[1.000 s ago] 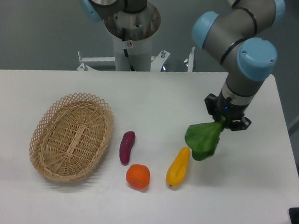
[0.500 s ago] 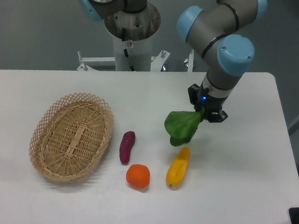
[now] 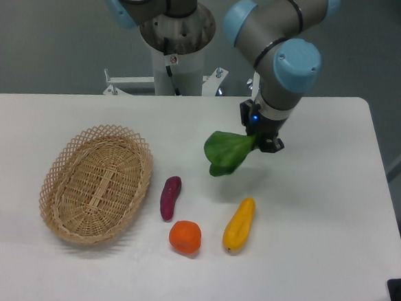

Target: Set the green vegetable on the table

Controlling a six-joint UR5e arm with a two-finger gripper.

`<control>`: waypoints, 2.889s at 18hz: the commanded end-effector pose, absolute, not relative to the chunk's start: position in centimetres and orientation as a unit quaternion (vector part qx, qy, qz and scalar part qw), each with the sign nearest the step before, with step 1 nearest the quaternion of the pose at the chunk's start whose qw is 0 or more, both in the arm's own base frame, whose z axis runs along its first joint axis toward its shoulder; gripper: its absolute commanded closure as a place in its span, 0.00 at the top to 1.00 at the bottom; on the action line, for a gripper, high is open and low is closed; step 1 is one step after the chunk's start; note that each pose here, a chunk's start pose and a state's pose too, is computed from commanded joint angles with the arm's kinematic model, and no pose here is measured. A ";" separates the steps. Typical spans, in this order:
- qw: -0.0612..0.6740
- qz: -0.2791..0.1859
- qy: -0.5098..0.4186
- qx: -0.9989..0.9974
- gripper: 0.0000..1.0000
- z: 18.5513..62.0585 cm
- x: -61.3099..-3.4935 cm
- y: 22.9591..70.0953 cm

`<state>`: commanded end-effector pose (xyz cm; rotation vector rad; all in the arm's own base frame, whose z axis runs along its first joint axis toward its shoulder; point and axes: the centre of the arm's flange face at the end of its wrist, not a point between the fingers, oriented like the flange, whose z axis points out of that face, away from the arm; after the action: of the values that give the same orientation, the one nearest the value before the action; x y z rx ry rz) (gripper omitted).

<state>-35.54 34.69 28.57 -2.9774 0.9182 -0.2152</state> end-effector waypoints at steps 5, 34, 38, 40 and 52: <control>0.019 -0.068 0.311 -0.948 0.19 27.0 -31.8 33.6; 0.022 -0.022 0.328 -0.944 1.00 29.1 -32.3 37.0; 0.021 -0.011 0.319 -0.947 1.00 29.6 -36.0 38.5; 0.024 -0.001 0.301 -0.953 1.00 30.4 -37.7 39.4; 0.018 0.038 0.239 -0.970 1.00 32.0 -47.4 41.6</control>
<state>-47.44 41.62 31.97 -3.0131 0.7413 0.1179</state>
